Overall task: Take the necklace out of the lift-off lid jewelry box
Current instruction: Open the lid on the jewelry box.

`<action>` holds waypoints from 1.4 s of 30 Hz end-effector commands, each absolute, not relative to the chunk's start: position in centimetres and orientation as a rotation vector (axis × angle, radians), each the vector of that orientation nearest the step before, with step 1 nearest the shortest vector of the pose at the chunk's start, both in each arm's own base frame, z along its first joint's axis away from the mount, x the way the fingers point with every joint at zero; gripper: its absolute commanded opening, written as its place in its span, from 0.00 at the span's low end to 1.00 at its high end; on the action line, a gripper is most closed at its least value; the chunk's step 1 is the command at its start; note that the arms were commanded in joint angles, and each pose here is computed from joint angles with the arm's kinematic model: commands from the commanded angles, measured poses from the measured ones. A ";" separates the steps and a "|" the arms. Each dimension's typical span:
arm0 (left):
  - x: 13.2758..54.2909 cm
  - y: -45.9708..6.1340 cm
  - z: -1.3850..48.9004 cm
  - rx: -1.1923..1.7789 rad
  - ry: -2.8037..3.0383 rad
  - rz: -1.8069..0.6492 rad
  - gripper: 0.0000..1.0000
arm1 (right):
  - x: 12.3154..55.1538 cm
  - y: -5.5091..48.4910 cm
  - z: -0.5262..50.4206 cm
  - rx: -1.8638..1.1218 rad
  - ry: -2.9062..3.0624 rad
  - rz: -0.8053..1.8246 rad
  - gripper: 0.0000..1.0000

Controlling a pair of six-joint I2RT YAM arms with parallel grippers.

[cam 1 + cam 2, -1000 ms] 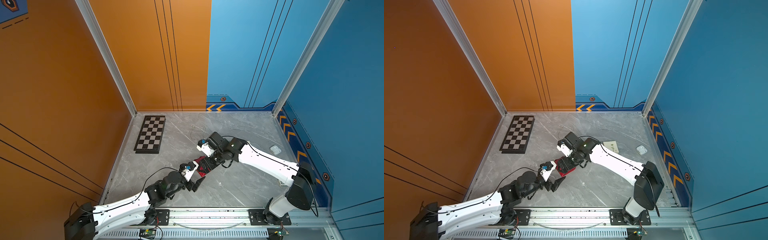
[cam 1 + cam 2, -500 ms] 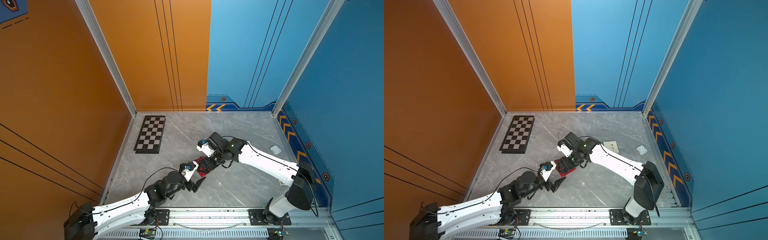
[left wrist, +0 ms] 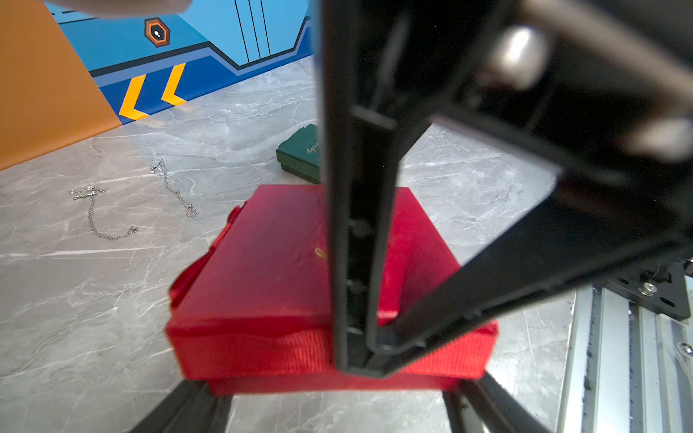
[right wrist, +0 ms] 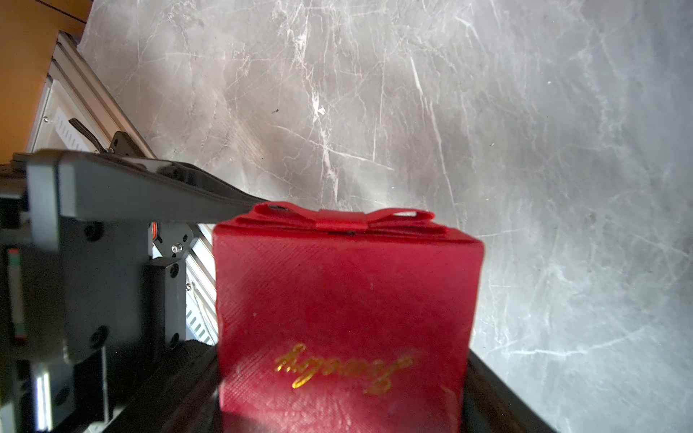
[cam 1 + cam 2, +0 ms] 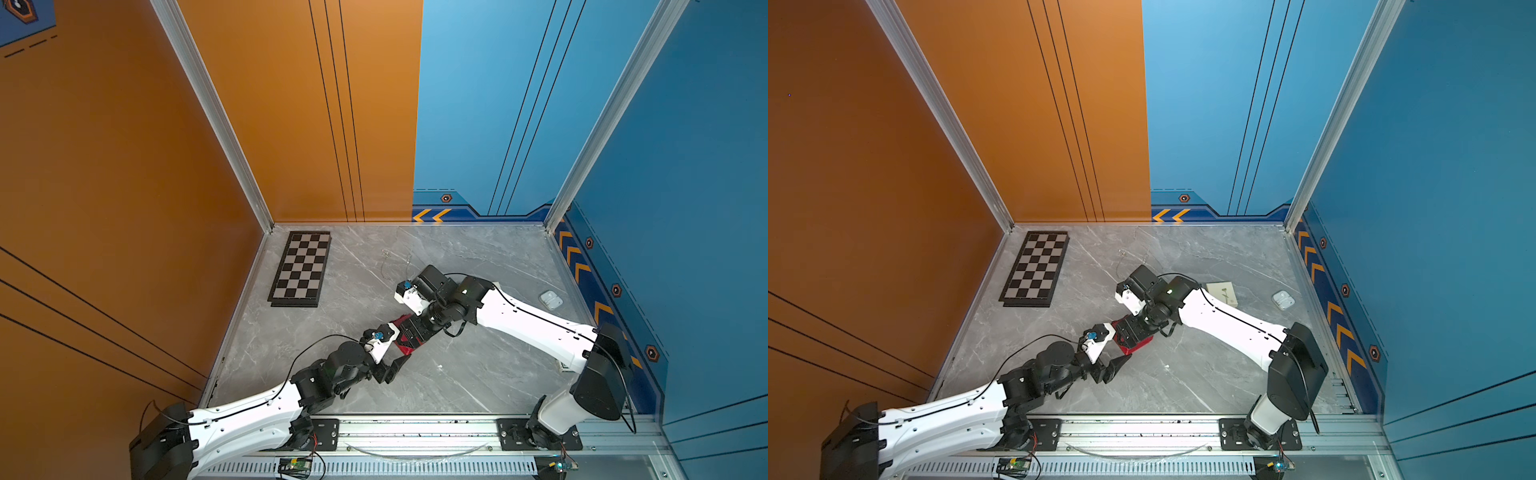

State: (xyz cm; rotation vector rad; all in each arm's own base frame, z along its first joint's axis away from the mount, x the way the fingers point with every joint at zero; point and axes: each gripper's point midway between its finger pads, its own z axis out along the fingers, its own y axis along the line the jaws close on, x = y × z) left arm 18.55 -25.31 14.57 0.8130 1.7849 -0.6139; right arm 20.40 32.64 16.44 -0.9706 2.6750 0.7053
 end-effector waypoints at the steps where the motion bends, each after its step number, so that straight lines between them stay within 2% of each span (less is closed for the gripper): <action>1: 18.4 -25.9 15.4 0.838 1.764 -0.638 0.74 | 19.5 33.4 17.1 -1.010 2.654 0.779 0.85; 12: 18.4 -25.9 15.2 0.844 1.767 -0.634 0.73 | 19.8 33.0 21.3 -0.984 2.557 0.946 0.86; 26: 18.3 -25.9 15.3 0.848 1.761 -0.639 0.72 | 21.2 32.2 22.4 -0.903 2.548 1.002 0.86; 37: 18.1 -25.6 15.6 0.841 1.744 -0.646 0.72 | 24.4 30.0 22.4 -0.735 2.558 0.896 0.85; 42: 18.2 -25.4 15.5 0.832 1.746 -0.640 0.71 | 27.8 24.7 19.8 -0.476 2.634 0.690 0.85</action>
